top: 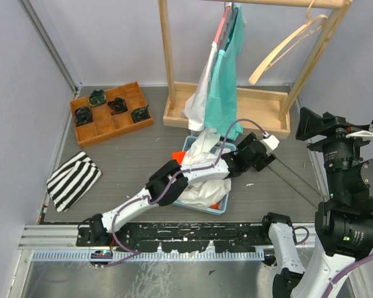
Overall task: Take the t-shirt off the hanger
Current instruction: Pick up the hanger at the center of the board.
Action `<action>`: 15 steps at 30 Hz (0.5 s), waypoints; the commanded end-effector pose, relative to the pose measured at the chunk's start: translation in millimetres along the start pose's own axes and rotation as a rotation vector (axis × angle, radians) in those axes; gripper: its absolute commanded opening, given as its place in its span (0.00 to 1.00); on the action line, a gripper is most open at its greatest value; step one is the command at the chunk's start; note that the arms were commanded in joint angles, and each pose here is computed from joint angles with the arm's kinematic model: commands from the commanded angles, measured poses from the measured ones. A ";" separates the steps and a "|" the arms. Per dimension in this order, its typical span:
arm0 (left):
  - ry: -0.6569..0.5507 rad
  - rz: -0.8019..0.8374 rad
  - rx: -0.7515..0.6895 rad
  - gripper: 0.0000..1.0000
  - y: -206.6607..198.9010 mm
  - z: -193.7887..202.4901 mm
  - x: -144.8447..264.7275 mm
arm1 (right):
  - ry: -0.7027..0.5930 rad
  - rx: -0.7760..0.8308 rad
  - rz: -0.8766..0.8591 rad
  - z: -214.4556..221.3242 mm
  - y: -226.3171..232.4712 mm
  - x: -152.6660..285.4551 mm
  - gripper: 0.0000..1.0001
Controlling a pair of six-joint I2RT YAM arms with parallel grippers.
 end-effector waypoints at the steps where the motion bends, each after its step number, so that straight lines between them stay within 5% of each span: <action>1: 0.098 -0.090 -0.022 0.98 27.0 15.6 10.8 | -0.042 0.014 -0.010 -8.1 1.3 -0.4 0.68; 15: 0.004 -0.047 0.042 0.98 25.6 -34.5 39.6 | -0.029 0.007 -0.023 -4.6 2.6 -2.2 0.67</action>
Point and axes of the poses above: each gripper's point midway between its finger pads, its own x axis back along the fingers, its own y axis along the line the jaws close on, z = x × y, the point moved 5 cm from there along x, back along the fingers, and after that the axes turned 11 degrees about x, right-handed, at the moved point
